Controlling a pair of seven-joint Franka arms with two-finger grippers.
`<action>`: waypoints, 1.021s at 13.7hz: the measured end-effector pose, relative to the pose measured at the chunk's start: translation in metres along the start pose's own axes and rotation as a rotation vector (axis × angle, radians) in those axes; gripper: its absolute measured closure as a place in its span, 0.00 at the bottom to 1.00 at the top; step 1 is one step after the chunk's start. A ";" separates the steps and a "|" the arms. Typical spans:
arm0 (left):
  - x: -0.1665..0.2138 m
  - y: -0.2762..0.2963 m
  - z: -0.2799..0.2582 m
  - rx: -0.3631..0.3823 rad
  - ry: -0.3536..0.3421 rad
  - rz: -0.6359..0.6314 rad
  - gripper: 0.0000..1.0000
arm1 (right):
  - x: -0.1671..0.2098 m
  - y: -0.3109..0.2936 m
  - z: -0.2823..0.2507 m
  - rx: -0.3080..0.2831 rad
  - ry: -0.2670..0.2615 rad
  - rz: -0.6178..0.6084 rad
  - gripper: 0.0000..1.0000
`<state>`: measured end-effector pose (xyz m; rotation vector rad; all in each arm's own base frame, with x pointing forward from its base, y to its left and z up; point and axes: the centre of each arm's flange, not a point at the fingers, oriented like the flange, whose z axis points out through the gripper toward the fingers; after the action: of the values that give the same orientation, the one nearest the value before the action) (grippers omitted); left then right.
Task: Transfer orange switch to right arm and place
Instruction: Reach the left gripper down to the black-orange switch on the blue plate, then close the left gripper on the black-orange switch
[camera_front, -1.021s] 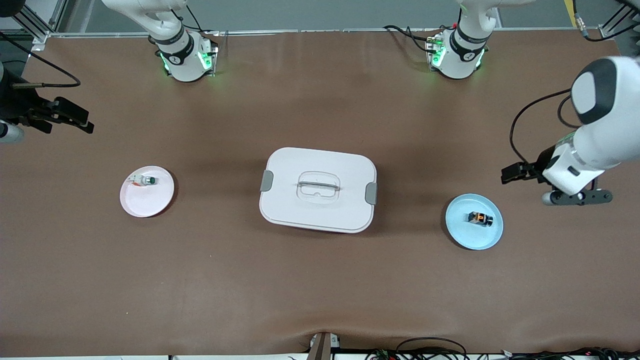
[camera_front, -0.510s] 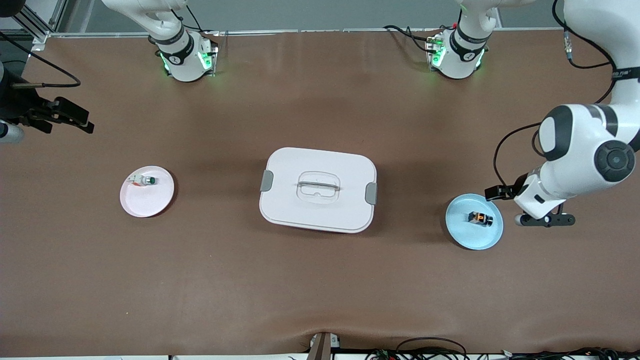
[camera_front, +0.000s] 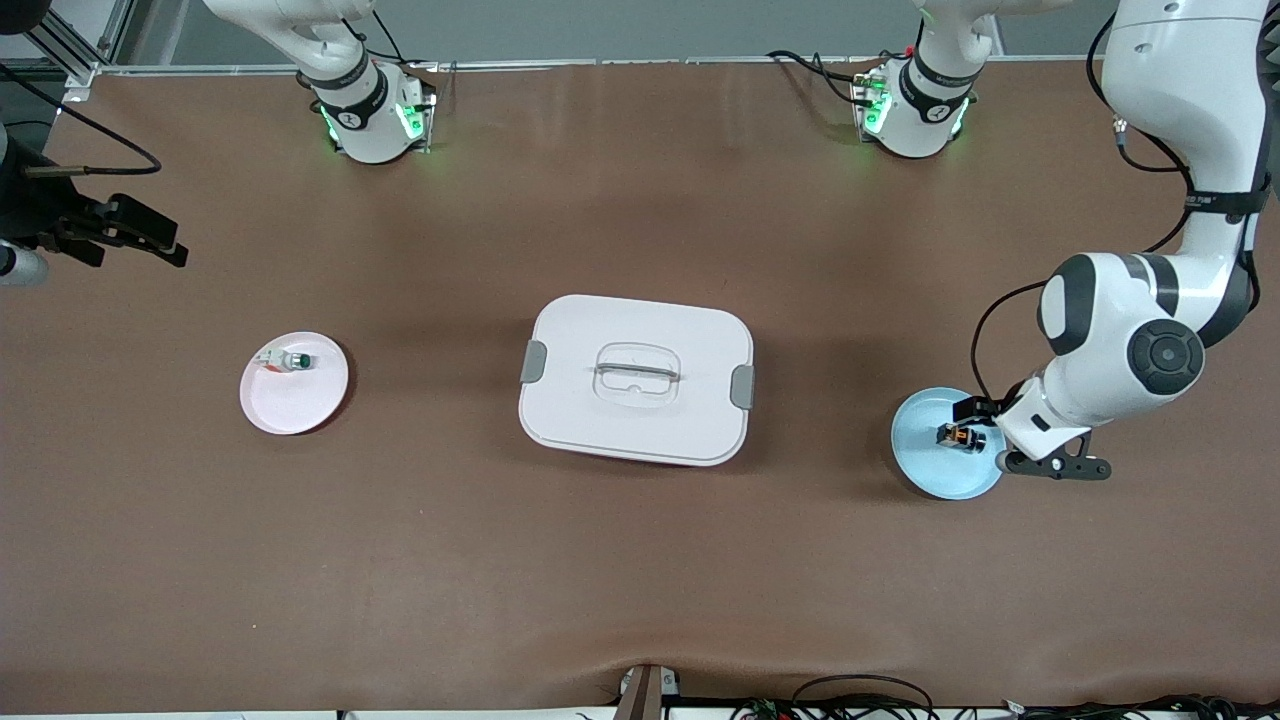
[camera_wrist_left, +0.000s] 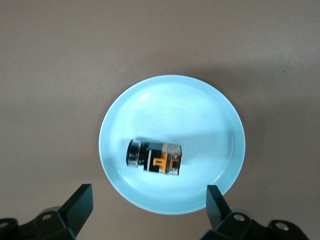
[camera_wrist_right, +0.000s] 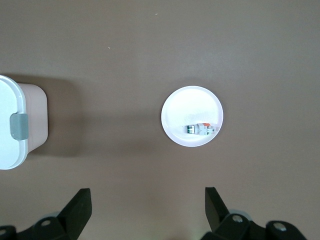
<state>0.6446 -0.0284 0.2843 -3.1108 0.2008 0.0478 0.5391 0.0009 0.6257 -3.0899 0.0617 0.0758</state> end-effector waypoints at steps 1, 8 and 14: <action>0.002 0.000 0.006 0.000 0.008 0.022 0.00 | 0.000 0.000 0.000 0.000 0.000 0.000 0.00; 0.003 -0.001 0.050 -0.008 -0.011 0.072 0.00 | 0.000 0.000 0.000 0.000 0.000 0.000 0.00; 0.003 0.001 0.071 -0.013 -0.021 0.076 0.00 | 0.000 0.000 0.000 0.000 0.000 0.001 0.00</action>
<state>0.6455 -0.0280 0.2133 -3.1128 0.3191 0.0830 0.5391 0.0008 0.6257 -3.0898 0.0625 0.0759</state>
